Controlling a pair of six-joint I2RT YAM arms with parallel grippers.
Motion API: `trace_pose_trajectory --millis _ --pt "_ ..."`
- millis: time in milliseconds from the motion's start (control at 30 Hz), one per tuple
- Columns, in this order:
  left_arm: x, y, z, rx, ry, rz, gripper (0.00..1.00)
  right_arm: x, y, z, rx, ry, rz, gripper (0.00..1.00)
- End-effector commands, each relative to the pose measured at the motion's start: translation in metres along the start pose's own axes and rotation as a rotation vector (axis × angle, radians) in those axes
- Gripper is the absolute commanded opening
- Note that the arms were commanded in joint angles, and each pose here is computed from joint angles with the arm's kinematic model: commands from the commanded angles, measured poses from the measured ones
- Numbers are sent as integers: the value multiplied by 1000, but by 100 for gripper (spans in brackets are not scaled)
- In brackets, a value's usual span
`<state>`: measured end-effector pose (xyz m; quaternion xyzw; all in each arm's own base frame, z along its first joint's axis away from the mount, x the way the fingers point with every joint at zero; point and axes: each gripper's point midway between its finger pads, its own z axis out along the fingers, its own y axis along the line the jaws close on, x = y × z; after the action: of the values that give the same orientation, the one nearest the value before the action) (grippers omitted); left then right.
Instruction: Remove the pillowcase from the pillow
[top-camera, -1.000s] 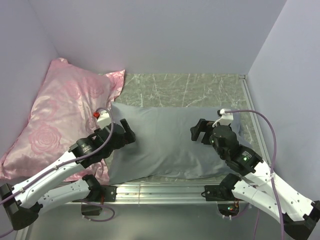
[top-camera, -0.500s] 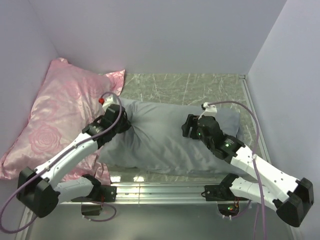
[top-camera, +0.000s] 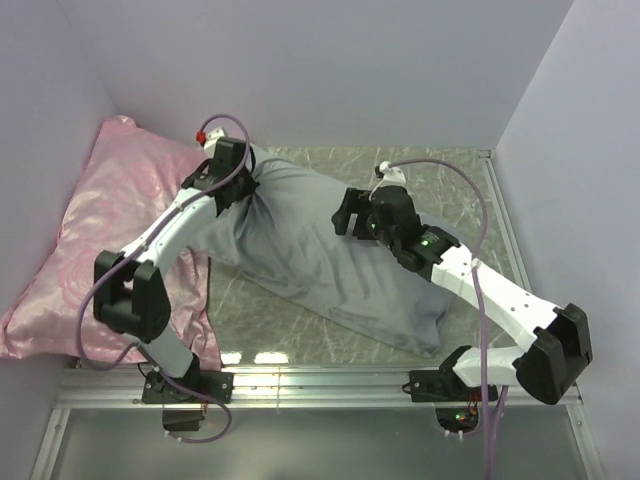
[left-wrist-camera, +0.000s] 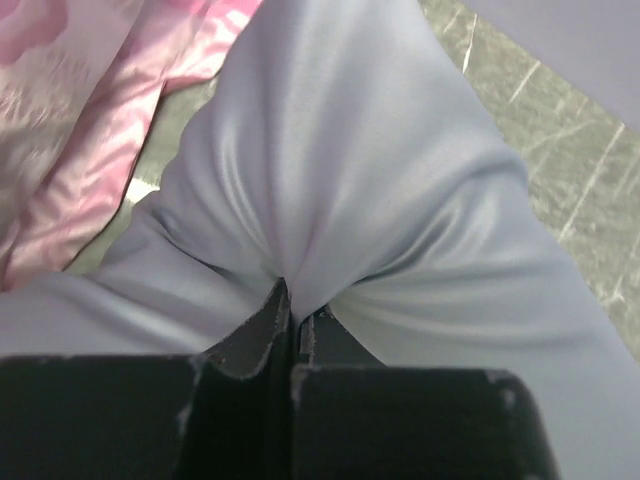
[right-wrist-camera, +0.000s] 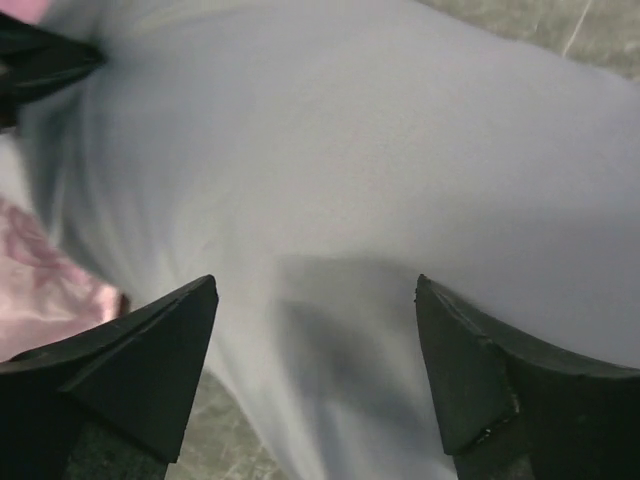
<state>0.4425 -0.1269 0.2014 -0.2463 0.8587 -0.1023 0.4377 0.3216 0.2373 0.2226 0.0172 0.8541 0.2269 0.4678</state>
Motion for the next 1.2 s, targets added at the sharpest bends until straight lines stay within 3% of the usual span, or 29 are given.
trace_pose_trajectory --millis 0,100,133,233,333,533,800,967,1167 --pt "-34 -19 9 22 -80 13 4 -46 12 -33 -39 -110 2 88" --pt "-42 -28 9 43 -84 45 28 -55 -6 -64 -16 -156 41 93" --pt "-48 -32 5 56 -96 49 45 -46 -20 -67 5 -130 54 93" --pt "-61 -43 -12 98 -133 80 74 -36 -48 -92 45 -138 104 93" --pt "-70 -57 -37 120 -160 150 84 -26 -72 -118 107 -172 152 95" --pt "-58 -91 -91 123 -219 320 88 6 -124 -156 262 -213 258 100" --pt "34 -163 -152 489 -48 373 88 62 -138 -153 239 -121 356 100" --pt "98 -181 -172 659 86 407 86 82 -138 -141 211 -92 405 100" --pt "151 -181 -160 638 159 496 81 86 -140 -131 204 -106 438 100"
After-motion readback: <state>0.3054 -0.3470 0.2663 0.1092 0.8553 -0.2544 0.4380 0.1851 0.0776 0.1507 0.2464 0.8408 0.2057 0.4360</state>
